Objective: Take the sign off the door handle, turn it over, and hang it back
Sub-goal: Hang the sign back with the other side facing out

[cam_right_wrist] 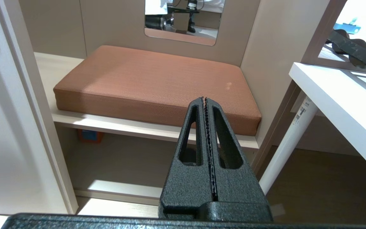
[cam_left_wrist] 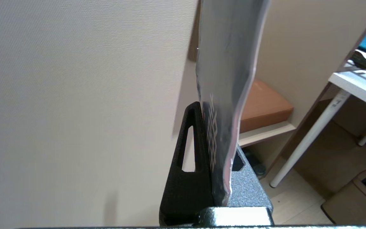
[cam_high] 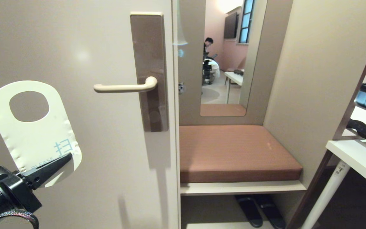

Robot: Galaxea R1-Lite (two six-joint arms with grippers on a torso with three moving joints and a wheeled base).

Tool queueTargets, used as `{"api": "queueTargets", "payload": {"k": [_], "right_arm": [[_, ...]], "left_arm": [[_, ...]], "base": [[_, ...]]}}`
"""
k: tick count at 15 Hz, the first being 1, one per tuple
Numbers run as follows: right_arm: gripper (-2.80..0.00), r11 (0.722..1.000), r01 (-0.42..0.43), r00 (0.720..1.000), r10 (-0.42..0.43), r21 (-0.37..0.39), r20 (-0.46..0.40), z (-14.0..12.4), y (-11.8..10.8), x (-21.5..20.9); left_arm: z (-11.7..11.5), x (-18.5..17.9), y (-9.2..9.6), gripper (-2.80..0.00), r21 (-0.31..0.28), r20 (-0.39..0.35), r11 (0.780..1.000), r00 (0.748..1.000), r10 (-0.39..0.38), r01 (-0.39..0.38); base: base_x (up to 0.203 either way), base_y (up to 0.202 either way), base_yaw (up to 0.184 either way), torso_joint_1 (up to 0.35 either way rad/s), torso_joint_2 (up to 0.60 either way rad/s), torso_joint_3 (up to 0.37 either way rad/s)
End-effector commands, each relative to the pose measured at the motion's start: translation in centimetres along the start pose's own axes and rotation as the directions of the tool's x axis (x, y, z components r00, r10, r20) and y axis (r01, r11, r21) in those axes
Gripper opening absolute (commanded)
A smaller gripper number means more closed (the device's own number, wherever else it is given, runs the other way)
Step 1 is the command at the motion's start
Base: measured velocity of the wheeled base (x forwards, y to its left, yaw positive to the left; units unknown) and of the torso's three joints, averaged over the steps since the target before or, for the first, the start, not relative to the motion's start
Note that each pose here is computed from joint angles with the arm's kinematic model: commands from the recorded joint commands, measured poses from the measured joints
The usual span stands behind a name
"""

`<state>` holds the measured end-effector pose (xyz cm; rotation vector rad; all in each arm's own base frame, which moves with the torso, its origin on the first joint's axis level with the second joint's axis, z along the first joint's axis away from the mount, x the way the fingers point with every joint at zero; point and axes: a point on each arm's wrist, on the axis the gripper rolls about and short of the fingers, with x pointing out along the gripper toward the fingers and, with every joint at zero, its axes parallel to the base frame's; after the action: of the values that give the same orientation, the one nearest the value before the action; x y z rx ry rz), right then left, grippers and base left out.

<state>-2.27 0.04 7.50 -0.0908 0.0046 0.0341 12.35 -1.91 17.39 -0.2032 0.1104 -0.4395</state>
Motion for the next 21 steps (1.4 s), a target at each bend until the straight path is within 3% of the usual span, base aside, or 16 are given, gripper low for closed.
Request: {"api": "queueTargets", "payload": {"k": [1,4,8,10,15,21], "right_arm": [[-2.80,1.000,-0.001,1.000,0.001,-0.001,0.000,0.0,0.0,0.0],[-2.80,1.000,-0.001,1.000,0.001,-0.001,0.000,0.0,0.0,0.0],[-2.80,1.000,-0.001,1.000,0.001,-0.001,0.000,0.0,0.0,0.0],[-2.80,1.000,0.000,1.000,0.000,-0.001,0.000,0.0,0.0,0.0],[-2.80,1.000,-0.001,1.000,0.001,-0.001,0.000,0.0,0.0,0.0],[-2.80,1.000,-0.001,1.000,0.001,-0.001,0.000,0.0,0.0,0.0]], "left_arm": [[-0.1,0.5,0.3,-2.80,0.001,-0.015,1.000,1.000,0.006,-0.006],[0.4,1.4,0.6,-2.80,0.026,-0.019,1.000,1.000,0.016,-0.016],[1.0,3.6,1.4,-2.80,0.065,-0.036,0.994,0.996,0.087,-0.084],[1.3,4.5,1.7,-2.80,0.066,-0.038,0.994,0.995,0.091,-0.088],[1.8,6.7,2.5,-2.80,0.092,0.049,0.992,0.996,0.080,-0.085],[1.4,7.1,2.8,-2.80,0.111,0.030,0.990,0.996,0.084,-0.087]], "base": [[0.000,0.000,0.000,0.000,0.00,0.000],[0.000,0.000,0.000,0.000,0.00,0.000],[0.000,0.000,0.000,0.000,0.00,0.000],[0.000,0.000,0.000,0.000,0.00,0.000],[0.000,0.000,0.000,0.000,0.00,0.000],[0.000,0.000,0.000,0.000,0.00,0.000]]}}
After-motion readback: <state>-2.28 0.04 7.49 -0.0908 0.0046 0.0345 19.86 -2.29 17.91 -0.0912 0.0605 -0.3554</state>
